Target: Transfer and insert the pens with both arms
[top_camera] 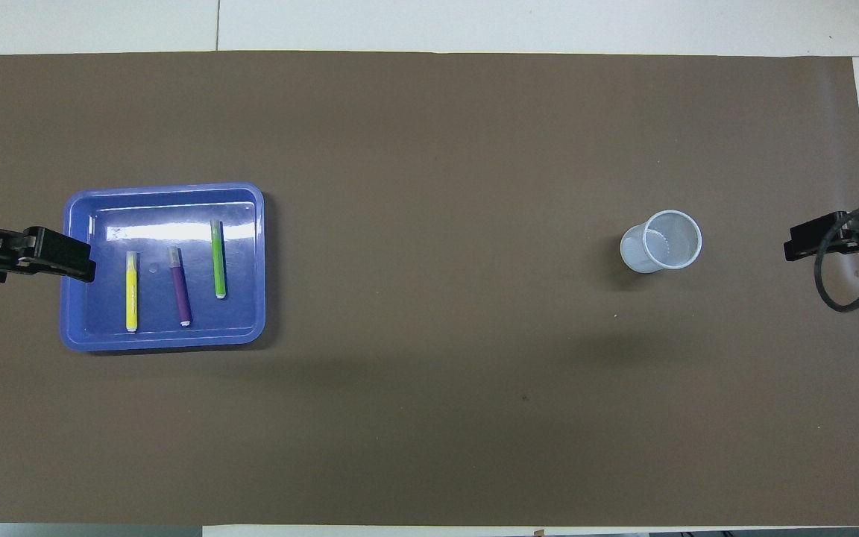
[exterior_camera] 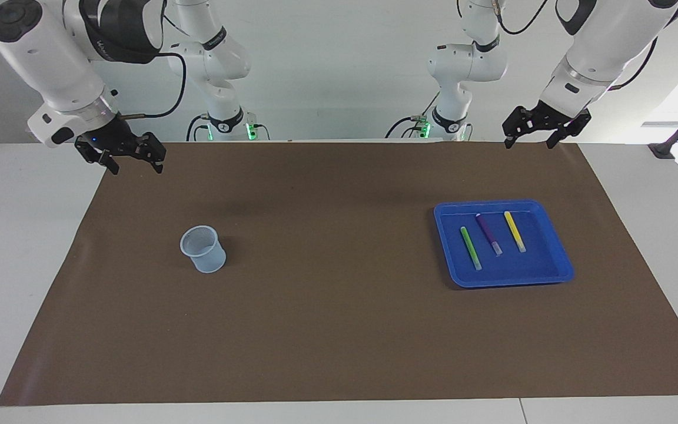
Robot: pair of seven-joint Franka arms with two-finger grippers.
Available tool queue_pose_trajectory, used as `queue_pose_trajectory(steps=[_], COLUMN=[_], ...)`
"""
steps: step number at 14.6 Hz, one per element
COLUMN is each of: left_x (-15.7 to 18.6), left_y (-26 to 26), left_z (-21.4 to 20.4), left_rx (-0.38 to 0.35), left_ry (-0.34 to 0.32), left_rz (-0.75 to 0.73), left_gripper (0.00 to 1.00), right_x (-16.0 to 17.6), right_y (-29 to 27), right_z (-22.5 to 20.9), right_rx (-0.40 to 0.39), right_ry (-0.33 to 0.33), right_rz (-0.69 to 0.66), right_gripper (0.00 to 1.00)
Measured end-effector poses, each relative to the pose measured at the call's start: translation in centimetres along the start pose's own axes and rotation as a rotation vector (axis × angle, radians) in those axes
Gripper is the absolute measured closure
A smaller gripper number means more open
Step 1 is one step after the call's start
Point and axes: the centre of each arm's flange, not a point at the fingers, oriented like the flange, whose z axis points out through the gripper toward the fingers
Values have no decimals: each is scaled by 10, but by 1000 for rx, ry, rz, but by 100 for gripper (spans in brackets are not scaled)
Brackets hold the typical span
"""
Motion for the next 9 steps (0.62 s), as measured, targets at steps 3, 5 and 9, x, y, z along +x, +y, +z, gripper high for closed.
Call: queue_pose_trajectory(steps=[3, 5, 9], left_x=[0, 1, 1], left_y=[0, 0, 0], left_z=[0, 0, -1], left_rx=[0, 0, 0], left_ry=[4, 5, 7], left_rz=[0, 0, -1], left_gripper=[0, 0, 0], right_x=[0, 0, 0], right_y=[0, 0, 0], right_z=[0, 0, 0], right_rx=[0, 0, 0], right_ry=[0, 0, 0], right_rz=[0, 0, 0], right_gripper=[0, 0, 0])
